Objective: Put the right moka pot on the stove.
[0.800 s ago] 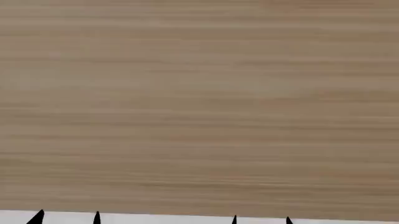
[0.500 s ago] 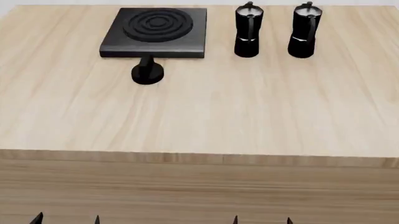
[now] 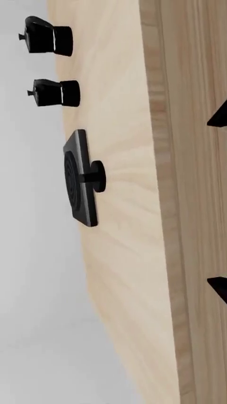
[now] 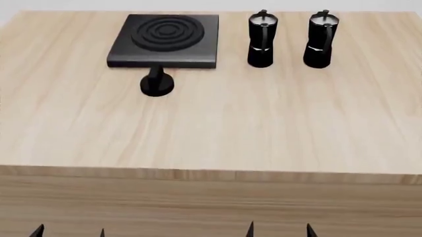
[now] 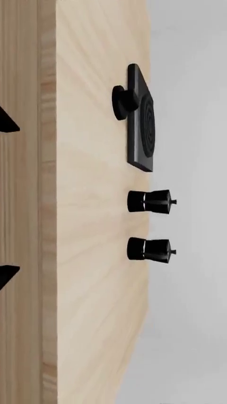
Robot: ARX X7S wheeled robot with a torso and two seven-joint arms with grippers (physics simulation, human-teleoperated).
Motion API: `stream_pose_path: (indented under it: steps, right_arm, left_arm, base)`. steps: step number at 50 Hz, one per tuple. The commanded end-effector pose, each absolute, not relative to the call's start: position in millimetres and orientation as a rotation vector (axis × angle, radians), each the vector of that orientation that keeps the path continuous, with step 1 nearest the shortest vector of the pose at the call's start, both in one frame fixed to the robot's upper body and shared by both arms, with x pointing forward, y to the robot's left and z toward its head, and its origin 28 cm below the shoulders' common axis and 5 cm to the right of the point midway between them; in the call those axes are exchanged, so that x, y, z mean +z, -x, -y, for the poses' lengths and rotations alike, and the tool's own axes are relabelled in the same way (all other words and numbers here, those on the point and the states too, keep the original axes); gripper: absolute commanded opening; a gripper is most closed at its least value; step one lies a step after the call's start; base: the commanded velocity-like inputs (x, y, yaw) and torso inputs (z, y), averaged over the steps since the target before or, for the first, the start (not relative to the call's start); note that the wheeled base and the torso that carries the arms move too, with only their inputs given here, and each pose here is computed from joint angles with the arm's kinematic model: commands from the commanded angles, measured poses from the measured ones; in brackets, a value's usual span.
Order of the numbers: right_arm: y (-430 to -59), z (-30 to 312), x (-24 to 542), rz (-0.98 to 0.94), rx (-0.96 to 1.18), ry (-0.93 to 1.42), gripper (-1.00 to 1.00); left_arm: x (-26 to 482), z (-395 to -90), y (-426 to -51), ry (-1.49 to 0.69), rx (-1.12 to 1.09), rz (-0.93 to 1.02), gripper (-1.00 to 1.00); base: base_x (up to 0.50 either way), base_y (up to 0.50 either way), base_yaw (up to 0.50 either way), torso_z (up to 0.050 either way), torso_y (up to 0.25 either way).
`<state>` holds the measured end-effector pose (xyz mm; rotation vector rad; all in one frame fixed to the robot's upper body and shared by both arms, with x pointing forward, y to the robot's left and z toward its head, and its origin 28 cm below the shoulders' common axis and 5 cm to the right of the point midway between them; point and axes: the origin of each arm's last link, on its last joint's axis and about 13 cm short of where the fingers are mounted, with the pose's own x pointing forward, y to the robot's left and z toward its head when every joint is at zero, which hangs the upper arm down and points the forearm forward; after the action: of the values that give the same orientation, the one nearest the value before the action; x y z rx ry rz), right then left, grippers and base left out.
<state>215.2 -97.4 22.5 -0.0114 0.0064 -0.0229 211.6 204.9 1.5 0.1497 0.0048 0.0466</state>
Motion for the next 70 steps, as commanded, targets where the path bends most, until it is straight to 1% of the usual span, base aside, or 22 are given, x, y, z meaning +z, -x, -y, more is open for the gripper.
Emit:
stream_pose_path:
  steps: [1,25,41,70]
  right_arm:
    - [-214.7,98.1,25.7,-0.005,-0.025,0.008,1.00]
    - [-213.8,99.0,26.1,-0.009,-0.017,-0.001,1.00]
    - [-213.4,99.2,24.3,-0.024,-0.012,0.004,1.00]
    - [-213.7,100.4,23.0,-0.022,-0.008,0.015,1.00]
  left_arm:
    - [4.0,-204.6,-209.0,-0.148,0.047,0.002,1.00]
    - [4.9,-203.6,-207.8,-0.155,0.041,0.008,1.00]
    - [8.1,-202.8,-206.0,-0.149,0.040,0.015,1.00]
    - [9.2,-201.7,-205.1,-0.159,0.036,0.026,1.00]
  base:
    - [0.00,0.00,0.00,0.047,0.018]
    - [0.00,0.00,0.00,0.048,0.018]
    - [0.00,0.00,0.00,0.000,0.000]
    - [0.22,0.00,0.00,0.000,0.000]
